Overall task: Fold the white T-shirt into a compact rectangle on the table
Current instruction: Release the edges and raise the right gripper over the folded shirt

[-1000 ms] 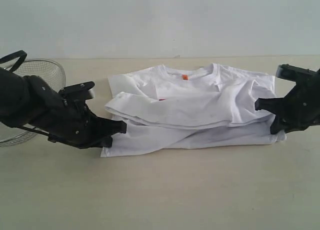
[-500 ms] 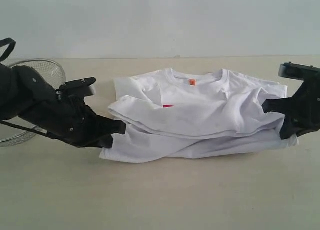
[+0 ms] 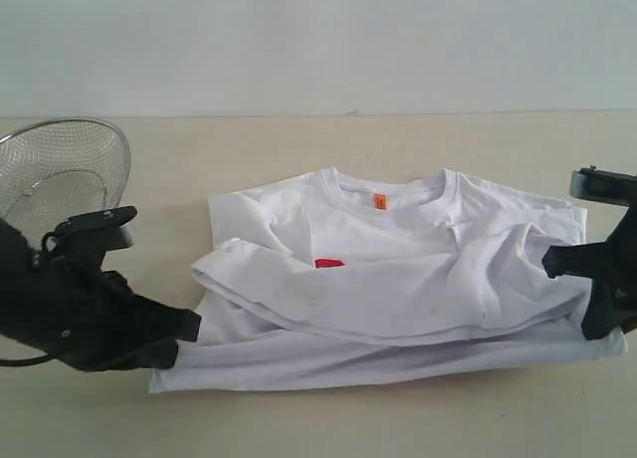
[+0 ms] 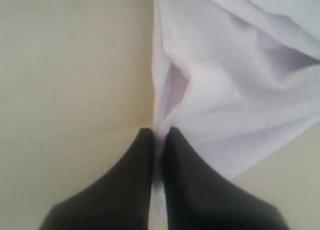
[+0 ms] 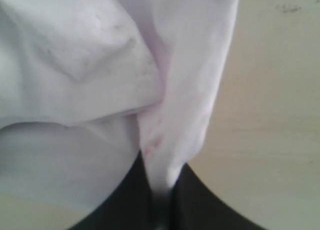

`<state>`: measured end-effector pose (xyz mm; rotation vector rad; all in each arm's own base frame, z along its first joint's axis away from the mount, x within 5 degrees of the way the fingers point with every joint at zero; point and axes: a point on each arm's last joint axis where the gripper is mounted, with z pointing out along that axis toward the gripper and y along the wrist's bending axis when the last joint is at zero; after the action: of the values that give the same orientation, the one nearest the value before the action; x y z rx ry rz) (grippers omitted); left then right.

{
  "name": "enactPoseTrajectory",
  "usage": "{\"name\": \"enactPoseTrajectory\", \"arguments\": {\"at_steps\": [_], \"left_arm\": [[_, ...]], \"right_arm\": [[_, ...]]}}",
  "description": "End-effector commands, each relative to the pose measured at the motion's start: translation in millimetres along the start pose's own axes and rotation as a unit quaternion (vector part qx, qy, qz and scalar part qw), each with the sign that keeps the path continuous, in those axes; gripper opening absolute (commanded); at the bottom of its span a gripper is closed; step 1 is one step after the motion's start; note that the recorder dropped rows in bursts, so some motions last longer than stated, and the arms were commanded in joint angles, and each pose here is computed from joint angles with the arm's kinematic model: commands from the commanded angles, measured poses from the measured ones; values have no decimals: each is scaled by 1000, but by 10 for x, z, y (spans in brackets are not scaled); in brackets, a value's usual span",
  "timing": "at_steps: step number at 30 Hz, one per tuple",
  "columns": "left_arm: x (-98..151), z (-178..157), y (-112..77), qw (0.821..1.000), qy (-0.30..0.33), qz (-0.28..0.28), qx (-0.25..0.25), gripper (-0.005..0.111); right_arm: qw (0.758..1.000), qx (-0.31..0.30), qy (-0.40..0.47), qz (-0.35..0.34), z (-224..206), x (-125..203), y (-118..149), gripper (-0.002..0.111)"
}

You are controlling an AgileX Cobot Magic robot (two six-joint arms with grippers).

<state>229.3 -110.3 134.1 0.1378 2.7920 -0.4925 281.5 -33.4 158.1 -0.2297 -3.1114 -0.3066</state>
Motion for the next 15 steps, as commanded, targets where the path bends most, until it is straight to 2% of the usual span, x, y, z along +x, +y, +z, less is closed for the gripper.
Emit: {"name": "enactPoseTrajectory", "arguments": {"at_steps": [1, 7, 15], "left_arm": [[174, -184, 13, 1000, -18, 4, 2, 4], [353, -261, 18, 1000, 4, 3, 14, 4], [503, -334, 37, 1000, 10, 5, 20, 4]], "right_arm": [[1000, 7, 11, 4, -41, 175, -22, 0], [1000, 6, 19, 12, -76, 457, -1, 0], [1000, -4, 19, 15, -123, 599, 34, 0]]}}
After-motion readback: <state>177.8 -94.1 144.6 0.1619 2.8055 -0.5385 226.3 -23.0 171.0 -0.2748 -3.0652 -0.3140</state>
